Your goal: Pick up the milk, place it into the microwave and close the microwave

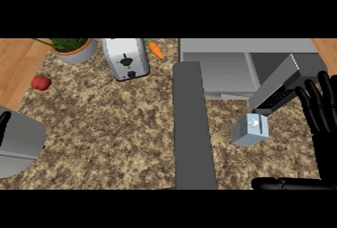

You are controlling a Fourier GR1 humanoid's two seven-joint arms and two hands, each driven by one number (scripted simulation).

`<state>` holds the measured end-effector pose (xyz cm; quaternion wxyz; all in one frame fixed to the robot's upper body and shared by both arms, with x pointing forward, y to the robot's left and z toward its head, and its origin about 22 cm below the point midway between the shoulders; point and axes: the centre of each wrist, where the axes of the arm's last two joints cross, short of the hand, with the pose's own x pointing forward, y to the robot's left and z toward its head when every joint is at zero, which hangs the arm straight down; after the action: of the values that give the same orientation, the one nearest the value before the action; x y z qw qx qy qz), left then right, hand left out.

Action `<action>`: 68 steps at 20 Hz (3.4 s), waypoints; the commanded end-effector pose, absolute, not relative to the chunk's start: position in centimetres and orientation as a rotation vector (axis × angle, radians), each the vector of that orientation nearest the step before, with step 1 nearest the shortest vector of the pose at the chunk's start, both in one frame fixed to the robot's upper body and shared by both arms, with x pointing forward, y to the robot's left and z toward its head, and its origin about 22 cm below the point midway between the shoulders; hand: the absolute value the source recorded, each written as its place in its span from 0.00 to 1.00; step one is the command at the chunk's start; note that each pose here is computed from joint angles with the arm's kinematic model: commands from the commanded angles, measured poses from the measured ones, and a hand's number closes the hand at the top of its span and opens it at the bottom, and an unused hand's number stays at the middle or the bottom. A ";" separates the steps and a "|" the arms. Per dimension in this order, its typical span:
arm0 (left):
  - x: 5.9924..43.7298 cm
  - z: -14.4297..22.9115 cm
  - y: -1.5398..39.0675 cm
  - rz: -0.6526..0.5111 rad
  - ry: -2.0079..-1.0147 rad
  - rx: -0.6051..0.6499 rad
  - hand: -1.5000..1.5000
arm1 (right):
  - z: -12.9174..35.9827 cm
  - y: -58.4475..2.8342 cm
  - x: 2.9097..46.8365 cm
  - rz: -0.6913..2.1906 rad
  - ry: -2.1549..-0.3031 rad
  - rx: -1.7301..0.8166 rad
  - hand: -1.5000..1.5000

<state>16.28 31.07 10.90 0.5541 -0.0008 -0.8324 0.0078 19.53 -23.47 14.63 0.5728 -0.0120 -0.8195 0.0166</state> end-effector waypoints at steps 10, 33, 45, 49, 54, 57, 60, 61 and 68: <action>12.6 11.1 34.0 0.021 -1.970 0.011 0.00 | 7.2 -22.9 21.6 -0.010 -1.813 -0.063 0.00; 12.3 11.2 32.9 0.029 -1.964 0.027 0.00 | -5.4 -31.4 20.3 -0.066 -1.693 -0.145 0.00; 10.7 11.2 34.7 0.019 -1.967 0.012 0.00 | -11.6 -29.9 22.8 -0.025 -1.696 -0.205 0.00; 10.8 11.2 35.4 0.000 -1.967 -0.016 0.00 | -12.8 -30.6 25.5 -0.010 -1.701 -0.210 0.00; 9.0 11.2 35.1 0.004 -1.964 -0.017 0.00 | -12.5 -31.5 26.8 -0.009 -1.721 -0.165 1.00; 11.8 12.2 35.9 -0.004 -1.968 0.000 0.00 | -13.7 -31.0 25.8 0.067 -1.786 -0.100 1.00; 10.4 11.2 34.3 0.018 -1.964 -0.009 0.00 | -12.9 -29.2 27.5 0.120 -1.857 -0.185 1.00; 10.2 12.0 35.7 0.009 -1.967 -0.023 0.00 | -12.9 -29.8 27.9 0.102 -1.874 -0.191 1.00; 11.0 10.7 36.1 0.012 -1.947 -0.016 0.00 | -13.1 -31.0 27.3 0.091 -1.930 -0.099 1.00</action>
<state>10.46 35.69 11.32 0.5577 -0.0025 -0.8300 0.0067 27.77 -30.04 -12.86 0.5918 -0.0561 -0.8037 0.0255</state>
